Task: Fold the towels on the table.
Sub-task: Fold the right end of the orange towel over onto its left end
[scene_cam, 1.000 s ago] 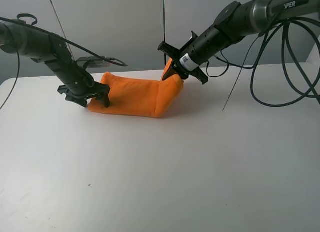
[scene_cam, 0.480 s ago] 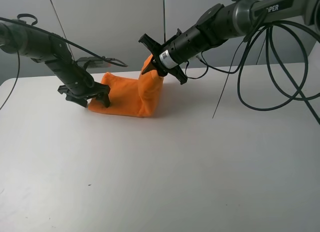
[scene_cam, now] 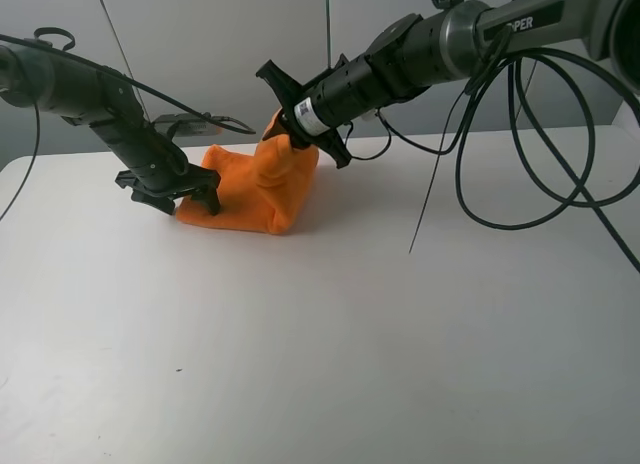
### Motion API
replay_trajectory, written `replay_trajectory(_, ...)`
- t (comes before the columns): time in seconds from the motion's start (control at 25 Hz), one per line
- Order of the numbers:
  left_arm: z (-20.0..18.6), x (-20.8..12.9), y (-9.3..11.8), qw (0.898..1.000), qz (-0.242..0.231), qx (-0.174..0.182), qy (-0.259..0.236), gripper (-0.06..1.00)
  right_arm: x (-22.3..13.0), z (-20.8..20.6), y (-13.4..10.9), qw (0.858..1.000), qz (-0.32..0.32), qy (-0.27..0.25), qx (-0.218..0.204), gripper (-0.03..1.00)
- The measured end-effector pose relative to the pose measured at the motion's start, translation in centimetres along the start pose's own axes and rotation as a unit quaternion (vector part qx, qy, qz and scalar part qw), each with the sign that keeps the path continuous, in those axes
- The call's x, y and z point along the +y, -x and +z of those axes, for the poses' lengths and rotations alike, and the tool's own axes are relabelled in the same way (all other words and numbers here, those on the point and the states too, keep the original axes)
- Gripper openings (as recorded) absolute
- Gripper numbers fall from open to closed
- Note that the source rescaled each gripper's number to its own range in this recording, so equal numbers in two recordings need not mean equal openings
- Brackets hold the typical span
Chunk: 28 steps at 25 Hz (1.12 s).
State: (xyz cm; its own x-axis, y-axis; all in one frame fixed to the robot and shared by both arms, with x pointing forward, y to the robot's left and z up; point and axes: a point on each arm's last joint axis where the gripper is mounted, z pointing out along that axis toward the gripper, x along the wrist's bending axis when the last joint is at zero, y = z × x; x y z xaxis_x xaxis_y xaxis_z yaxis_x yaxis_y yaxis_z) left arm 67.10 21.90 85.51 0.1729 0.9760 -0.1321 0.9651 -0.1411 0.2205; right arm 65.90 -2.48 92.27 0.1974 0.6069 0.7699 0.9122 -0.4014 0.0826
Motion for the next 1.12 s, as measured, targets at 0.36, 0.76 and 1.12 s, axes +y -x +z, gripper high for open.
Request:
replay_trajectory(0.36,0.0,0.0,0.0,1.000,0.000,0.000,0.000,1.00,-1.7,3.4,2.2,0.998,0.054,-0.020,-0.011,0.02)
replay_trajectory(0.76,0.0,0.0,0.0,1.000,0.000,0.000,0.000,1.00,-2.0,4.3,1.9,0.996,0.089,0.004,0.012,0.02)
replay_trajectory(1.12,0.0,0.0,0.0,1.000,0.000,0.000,0.000,1.00,-3.1,5.0,1.0,0.994,0.100,0.029,0.023,0.02)
